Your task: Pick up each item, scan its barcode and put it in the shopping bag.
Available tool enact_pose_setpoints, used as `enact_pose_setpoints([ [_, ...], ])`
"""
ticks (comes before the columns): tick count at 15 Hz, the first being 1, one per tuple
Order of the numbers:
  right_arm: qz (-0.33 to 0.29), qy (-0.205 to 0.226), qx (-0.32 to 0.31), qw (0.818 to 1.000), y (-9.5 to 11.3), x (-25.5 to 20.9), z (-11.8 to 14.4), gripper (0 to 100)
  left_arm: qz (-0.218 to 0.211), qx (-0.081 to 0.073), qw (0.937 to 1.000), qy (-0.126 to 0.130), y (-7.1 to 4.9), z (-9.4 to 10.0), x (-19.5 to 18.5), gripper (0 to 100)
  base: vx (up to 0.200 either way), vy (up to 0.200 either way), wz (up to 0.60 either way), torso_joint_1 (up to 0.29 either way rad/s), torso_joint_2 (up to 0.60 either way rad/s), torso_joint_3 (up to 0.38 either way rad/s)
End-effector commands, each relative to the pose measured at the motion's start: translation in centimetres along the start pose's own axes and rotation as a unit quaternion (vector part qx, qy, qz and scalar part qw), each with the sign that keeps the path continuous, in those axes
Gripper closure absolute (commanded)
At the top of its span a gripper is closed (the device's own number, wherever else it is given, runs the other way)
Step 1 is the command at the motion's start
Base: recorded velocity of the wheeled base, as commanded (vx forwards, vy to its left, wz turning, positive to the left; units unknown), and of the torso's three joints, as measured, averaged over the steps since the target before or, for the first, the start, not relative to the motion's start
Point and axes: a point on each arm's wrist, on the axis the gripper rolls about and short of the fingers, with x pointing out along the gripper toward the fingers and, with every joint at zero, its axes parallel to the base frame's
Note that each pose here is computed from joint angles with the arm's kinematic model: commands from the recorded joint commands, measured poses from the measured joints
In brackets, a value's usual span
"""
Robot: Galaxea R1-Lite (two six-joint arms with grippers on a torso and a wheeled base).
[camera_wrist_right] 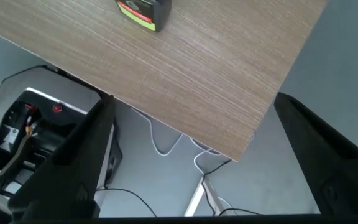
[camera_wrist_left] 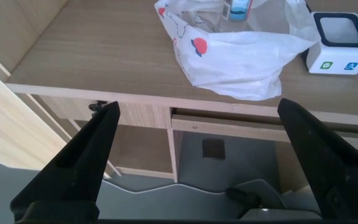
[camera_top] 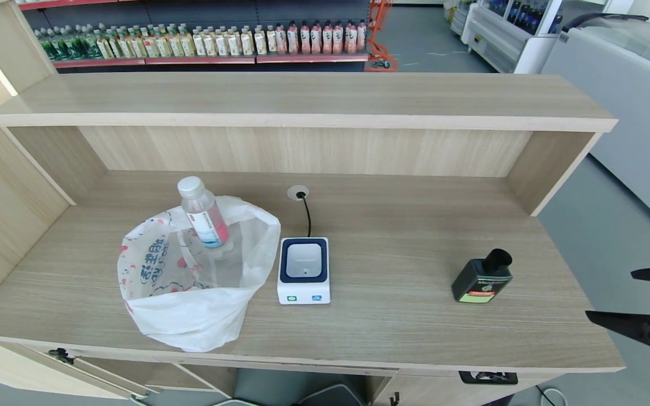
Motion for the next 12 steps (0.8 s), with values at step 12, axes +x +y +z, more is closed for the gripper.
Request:
enact_pose_setpoints([
  [12,0.080,-0.013,-0.107,0.991,-2.3,7.5,0.1,0,0.001,0.000,1.0000,-0.001,0.0,0.0,0.0,0,0.000,0.000,0.00,0.000,0.00,0.000],
])
